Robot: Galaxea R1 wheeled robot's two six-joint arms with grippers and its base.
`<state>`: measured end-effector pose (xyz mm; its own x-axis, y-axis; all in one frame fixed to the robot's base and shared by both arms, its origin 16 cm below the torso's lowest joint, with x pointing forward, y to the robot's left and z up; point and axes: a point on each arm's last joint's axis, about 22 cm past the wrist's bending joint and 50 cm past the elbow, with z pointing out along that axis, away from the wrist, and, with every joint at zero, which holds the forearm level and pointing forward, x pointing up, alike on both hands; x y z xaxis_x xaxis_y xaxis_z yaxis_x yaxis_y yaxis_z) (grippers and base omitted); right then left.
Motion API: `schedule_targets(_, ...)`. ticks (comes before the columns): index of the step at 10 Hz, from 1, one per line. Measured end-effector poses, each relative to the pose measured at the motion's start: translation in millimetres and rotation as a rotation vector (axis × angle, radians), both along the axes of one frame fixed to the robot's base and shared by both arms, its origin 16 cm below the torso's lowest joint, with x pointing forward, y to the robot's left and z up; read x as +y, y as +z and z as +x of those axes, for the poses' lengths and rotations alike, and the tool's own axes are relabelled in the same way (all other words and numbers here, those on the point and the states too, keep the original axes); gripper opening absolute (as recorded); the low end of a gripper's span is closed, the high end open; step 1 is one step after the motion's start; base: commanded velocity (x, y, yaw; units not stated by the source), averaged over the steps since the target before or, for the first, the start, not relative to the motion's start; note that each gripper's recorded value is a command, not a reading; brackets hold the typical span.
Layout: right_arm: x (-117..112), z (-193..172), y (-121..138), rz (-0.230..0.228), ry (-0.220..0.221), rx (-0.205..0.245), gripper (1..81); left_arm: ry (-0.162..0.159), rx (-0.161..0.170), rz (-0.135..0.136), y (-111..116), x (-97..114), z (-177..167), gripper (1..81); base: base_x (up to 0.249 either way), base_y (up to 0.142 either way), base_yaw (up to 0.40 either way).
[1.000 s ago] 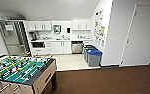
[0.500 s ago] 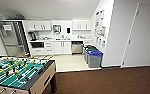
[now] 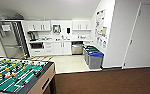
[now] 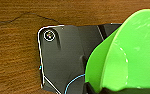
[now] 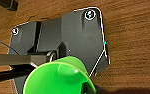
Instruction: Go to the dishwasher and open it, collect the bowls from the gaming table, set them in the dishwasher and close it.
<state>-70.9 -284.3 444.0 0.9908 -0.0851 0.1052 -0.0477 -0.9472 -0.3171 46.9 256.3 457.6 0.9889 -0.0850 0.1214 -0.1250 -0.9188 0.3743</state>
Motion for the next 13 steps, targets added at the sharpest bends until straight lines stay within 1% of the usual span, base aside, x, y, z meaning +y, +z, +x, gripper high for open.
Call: schedule_targets(13,1.4,-0.1,-0.2,0.001,0.0,0.0,1.0,0.0,0.001,-0.003,-0.1,-2.3,-0.5,1.0,0.143,0.0,0.0)
